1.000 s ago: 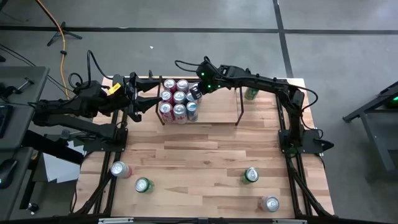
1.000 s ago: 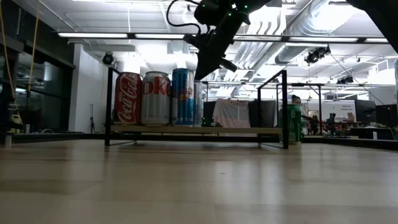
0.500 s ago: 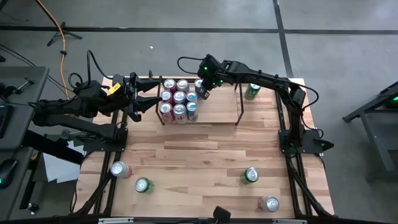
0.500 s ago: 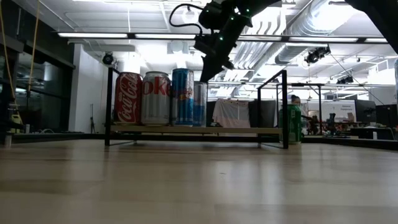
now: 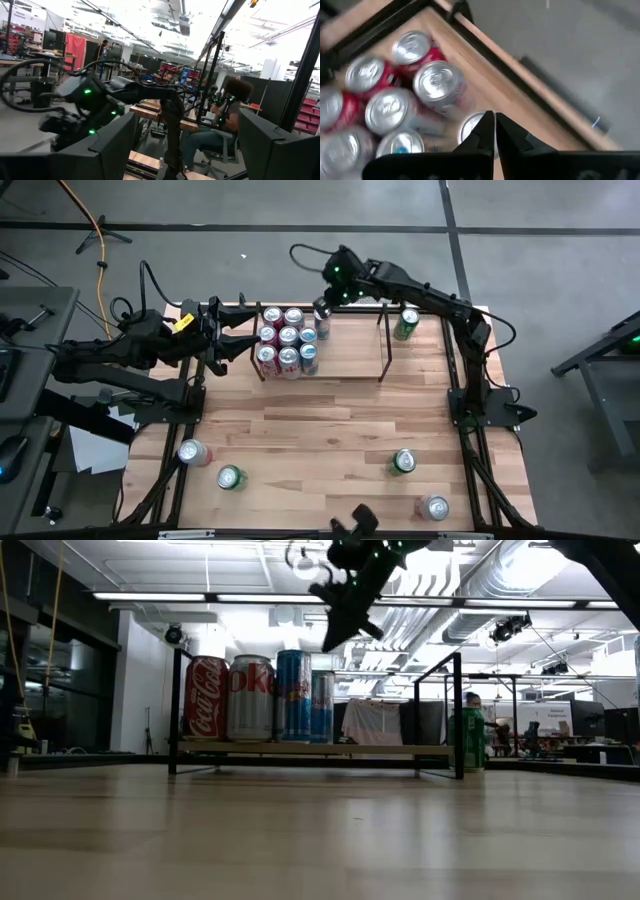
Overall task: Place canned beverage on shelf
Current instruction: Put the blue soda can on the shelf aligned with the other blue soda cans
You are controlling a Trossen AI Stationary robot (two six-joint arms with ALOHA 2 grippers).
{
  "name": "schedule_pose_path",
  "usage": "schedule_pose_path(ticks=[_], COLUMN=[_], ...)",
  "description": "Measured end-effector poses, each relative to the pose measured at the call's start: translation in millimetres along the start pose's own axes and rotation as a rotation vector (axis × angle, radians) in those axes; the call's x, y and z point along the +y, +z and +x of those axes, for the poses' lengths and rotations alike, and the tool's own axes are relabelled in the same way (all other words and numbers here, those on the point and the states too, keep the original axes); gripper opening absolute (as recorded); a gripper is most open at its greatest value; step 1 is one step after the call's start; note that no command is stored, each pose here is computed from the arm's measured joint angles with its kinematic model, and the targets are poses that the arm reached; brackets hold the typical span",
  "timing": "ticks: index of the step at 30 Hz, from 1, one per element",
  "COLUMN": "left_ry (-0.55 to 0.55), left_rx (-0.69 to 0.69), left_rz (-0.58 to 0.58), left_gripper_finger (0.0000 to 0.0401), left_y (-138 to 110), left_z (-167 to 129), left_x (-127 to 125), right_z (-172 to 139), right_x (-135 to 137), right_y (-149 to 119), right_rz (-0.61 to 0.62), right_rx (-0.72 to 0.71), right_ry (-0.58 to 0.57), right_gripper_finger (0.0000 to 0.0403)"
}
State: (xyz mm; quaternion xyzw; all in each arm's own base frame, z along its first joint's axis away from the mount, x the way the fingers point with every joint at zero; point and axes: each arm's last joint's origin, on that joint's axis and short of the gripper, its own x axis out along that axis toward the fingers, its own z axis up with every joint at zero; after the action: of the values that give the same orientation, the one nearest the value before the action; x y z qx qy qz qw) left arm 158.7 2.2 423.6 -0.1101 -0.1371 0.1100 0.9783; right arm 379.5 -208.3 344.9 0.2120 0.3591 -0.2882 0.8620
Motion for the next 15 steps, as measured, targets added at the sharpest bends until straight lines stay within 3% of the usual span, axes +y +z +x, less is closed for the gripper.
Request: schedule_pose_path(ticks=[3, 6, 10, 15], left_ry=[0.000, 0.000, -0.001, 0.002], left_rx=[-0.001, -0.001, 0.001, 0.008], left_rz=[-0.001, -0.001, 0.000, 0.003], left_gripper_finger=[0.0259, 0.0259, 0.0259, 0.0259], left_y=[0.1, 0.1, -0.1, -1.8], left_z=[0.0, 0.0, 0.0, 2.0], left_x=[0.0, 0.0, -0.1, 0.0], right_z=[3.1, 2.1, 9.8, 24.6], right_x=[-16.7, -35.7, -48.0, -38.5], right_y=[-0.4, -7.8, -20.3, -25.4], right_rz=[0.163, 0.242, 0.238, 0.229], right_rx=[0.029, 0.130, 0.274, 0.263], right_ry=[-0.035, -0.096, -0.129, -0.073], right_gripper_finger=[0.0000, 0.0000, 0.0000, 0.0000])
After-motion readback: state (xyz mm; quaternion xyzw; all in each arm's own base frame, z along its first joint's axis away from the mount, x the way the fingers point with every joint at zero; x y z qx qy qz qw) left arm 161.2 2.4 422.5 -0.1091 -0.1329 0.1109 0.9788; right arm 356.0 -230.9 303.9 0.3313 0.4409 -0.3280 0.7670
